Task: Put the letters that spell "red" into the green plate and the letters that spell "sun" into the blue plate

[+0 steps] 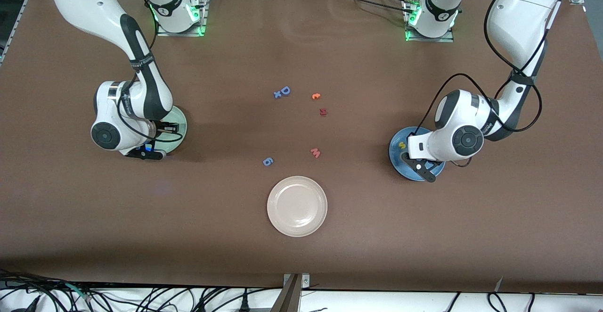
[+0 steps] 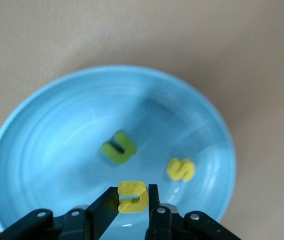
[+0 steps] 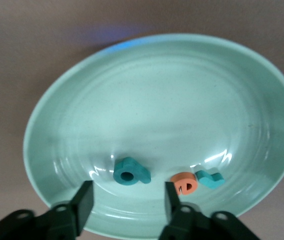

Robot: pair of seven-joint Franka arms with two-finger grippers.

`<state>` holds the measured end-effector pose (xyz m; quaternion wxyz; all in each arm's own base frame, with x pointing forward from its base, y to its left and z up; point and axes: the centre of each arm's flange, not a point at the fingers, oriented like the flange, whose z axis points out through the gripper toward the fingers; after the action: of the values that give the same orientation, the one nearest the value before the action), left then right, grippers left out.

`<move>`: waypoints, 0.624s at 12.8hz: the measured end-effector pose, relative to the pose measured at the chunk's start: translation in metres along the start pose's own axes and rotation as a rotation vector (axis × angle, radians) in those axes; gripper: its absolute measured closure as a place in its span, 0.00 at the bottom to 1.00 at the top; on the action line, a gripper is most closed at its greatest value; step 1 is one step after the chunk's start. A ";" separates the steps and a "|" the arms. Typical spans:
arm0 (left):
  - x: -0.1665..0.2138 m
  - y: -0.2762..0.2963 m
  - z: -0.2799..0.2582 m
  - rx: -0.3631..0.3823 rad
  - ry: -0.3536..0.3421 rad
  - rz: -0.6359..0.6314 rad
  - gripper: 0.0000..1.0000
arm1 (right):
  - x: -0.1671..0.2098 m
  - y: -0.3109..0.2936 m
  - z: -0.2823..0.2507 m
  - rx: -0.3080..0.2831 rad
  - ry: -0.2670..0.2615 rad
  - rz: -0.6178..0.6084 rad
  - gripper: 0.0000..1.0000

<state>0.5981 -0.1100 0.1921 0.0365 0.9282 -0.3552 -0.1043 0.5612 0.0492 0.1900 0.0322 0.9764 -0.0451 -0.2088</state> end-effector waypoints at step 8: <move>-0.017 -0.015 -0.006 0.010 0.034 0.054 0.31 | -0.043 0.034 -0.189 0.093 0.160 0.020 0.00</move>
<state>0.5969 -0.0877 0.1983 0.0408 0.9202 -0.3798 -0.0860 0.5972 0.0283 0.3819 -0.0077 0.9899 -0.0619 -0.1275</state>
